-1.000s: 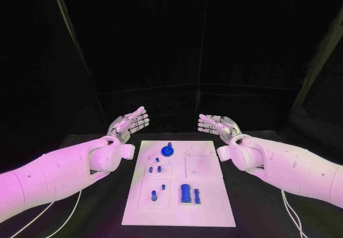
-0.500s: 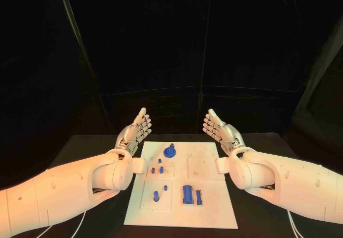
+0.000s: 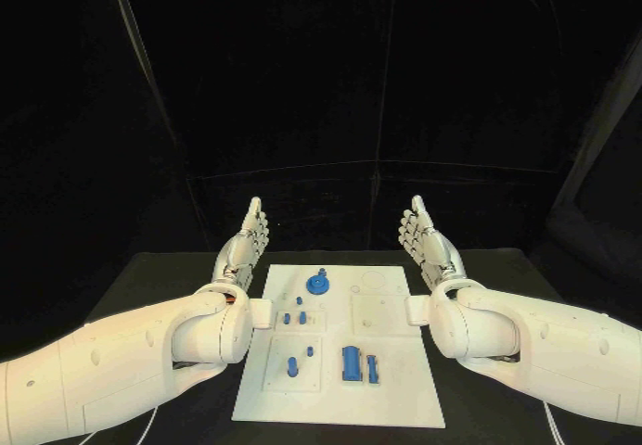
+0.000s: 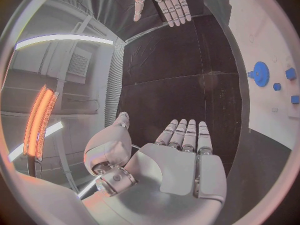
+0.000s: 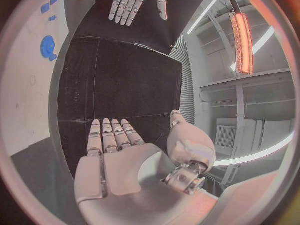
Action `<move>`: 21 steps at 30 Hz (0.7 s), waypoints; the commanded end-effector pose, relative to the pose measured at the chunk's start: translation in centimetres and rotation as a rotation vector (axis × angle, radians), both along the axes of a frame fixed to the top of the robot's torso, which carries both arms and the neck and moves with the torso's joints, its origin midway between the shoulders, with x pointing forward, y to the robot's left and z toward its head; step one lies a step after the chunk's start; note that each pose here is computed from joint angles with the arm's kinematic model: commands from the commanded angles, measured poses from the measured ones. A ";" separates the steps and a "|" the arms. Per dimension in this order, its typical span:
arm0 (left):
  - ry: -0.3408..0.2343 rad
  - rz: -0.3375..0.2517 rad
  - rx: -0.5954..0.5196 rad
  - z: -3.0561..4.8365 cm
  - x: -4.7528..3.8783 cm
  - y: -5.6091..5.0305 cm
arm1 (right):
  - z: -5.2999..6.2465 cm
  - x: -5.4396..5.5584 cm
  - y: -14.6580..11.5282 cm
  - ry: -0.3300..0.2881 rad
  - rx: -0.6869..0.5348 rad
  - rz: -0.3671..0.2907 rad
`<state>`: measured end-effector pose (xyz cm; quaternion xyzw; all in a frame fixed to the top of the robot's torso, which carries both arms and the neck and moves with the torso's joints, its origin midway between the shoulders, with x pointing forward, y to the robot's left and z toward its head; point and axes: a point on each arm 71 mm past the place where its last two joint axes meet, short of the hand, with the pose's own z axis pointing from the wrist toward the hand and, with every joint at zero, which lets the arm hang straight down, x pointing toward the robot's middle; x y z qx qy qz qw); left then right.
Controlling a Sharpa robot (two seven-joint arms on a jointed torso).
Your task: Assemble the parts on the task board
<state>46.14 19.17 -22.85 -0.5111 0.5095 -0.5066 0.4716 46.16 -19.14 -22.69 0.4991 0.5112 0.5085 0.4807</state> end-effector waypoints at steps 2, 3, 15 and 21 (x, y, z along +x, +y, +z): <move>-0.042 0.016 0.026 0.43 0.04 0.1 | 0.3 0.0 -0.1 -0.020 -0.006 -0.023; -0.042 0.016 0.026 0.43 0.04 0.1 | 0.3 0.0 -0.1 -0.020 -0.006 -0.023; -0.042 0.016 0.026 0.43 0.04 0.1 | 0.3 0.0 -0.1 -0.020 -0.006 -0.023; -0.042 0.016 0.026 0.43 0.04 0.1 | 0.3 0.0 -0.1 -0.020 -0.006 -0.023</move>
